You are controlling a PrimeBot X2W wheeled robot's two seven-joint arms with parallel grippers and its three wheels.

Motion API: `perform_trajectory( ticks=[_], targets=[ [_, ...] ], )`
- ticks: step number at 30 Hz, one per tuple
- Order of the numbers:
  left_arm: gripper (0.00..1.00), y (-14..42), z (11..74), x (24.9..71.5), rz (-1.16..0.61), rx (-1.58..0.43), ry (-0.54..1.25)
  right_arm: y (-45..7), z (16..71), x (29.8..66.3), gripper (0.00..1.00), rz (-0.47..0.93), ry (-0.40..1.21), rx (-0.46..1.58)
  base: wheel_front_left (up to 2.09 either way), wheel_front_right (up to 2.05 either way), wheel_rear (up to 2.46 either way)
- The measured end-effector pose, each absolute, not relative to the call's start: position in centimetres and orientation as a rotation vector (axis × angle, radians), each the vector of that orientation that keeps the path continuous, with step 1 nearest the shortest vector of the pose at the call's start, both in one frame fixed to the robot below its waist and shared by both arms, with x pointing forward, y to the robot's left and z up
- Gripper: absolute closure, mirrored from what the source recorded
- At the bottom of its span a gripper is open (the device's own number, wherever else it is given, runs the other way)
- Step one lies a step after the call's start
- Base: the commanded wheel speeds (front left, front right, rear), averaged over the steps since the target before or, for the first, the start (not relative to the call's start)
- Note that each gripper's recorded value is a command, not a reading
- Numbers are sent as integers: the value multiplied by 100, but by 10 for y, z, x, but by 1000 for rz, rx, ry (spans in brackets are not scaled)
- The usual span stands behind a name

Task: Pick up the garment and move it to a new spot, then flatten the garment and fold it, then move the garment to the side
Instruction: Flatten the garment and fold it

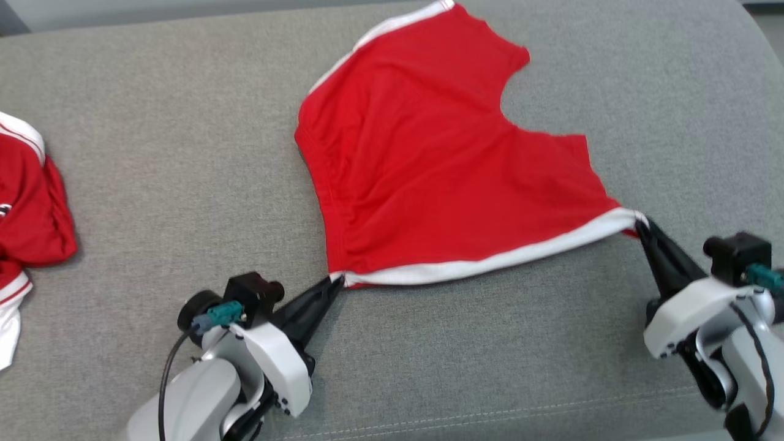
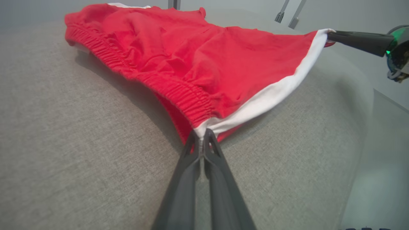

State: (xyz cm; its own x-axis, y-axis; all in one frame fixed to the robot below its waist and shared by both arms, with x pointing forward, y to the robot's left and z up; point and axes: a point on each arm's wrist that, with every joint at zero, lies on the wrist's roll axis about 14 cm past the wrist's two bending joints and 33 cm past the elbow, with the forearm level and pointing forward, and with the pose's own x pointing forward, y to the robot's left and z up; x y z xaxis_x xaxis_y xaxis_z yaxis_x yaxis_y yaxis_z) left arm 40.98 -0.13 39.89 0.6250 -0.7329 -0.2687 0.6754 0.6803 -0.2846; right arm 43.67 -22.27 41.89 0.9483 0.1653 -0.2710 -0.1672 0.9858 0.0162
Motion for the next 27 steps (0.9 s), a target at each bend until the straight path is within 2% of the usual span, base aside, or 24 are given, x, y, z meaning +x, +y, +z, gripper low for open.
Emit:
perform_trajectory(
  ticks=[8,18,19,20,21,22,23,24,27],
  targets=[
    [100,2,394,371,-847,-155,448,-217,399,397,100,182,342,3,0,0,0],
    [98,15,373,358,-805,-127,543,-211,385,368,100,169,381,29,0,0,0],
    [74,16,372,358,-796,-129,550,-210,384,366,100,167,386,33,0,0,0],
    [74,16,371,356,-792,-132,558,-210,383,364,100,164,390,34,0,0,0],
    [53,15,370,355,-789,-137,568,-211,381,362,100,156,394,40,0,0,0],
    [11,14,369,353,-783,-146,573,-212,380,360,82,142,396,55,0,0,0],
    [0,12,369,351,-779,-158,577,-212,379,357,57,134,399,64,0,0,0],
    [0,10,369,349,-777,-168,585,-212,378,355,2,130,403,66,0,0,0],
    [0,11,366,342,-757,-193,619,-216,384,355,0,110,384,78,0,0,0]
  ],
)
